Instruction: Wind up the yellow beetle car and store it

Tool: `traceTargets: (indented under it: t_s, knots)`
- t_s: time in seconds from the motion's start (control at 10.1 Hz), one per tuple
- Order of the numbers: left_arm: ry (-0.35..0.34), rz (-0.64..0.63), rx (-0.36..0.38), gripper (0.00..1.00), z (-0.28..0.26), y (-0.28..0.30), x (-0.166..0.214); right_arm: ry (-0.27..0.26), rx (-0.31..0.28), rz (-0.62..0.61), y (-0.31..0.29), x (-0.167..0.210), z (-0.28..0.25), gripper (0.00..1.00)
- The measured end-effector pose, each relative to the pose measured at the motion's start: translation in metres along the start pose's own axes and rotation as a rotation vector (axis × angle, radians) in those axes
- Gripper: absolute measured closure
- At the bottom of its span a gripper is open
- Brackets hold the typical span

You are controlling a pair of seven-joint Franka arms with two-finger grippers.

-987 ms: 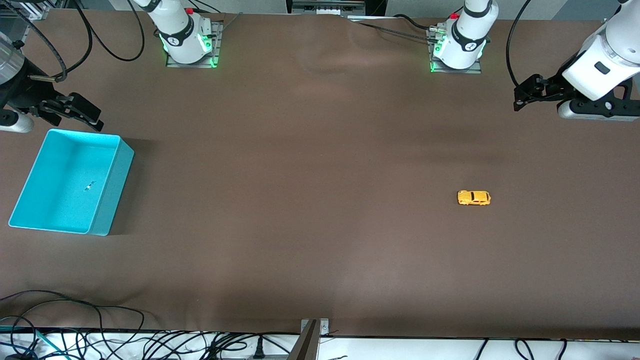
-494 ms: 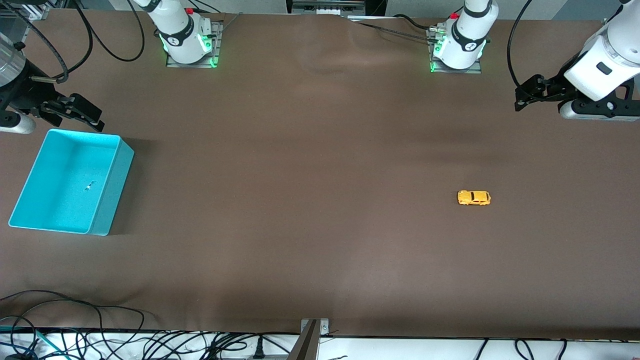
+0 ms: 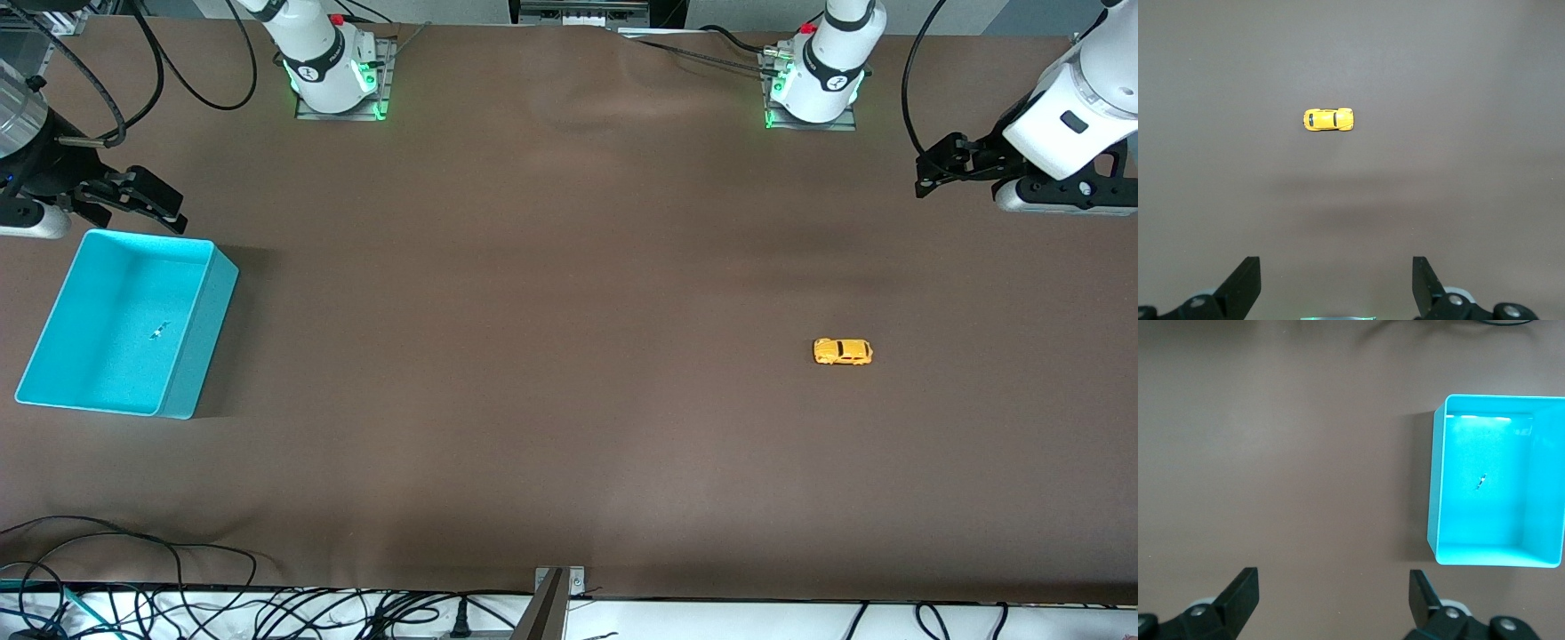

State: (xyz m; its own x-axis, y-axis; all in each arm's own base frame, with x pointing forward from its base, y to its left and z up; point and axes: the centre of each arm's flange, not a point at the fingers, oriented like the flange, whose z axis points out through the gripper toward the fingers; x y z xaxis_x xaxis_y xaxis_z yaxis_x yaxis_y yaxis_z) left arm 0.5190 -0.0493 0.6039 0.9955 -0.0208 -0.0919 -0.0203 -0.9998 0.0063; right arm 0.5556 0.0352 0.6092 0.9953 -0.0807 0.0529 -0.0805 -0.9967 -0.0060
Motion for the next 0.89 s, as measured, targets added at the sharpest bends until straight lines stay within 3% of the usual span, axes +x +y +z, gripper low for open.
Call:
traceTargets:
  t_s: [0.89]
  knots:
    - [-0.01, 0.0, 0.0, 0.0, 0.0026, 0.0, 0.0006, -0.003, 0.0, 0.0, 0.0001, 0.0001, 0.0007, 0.0]
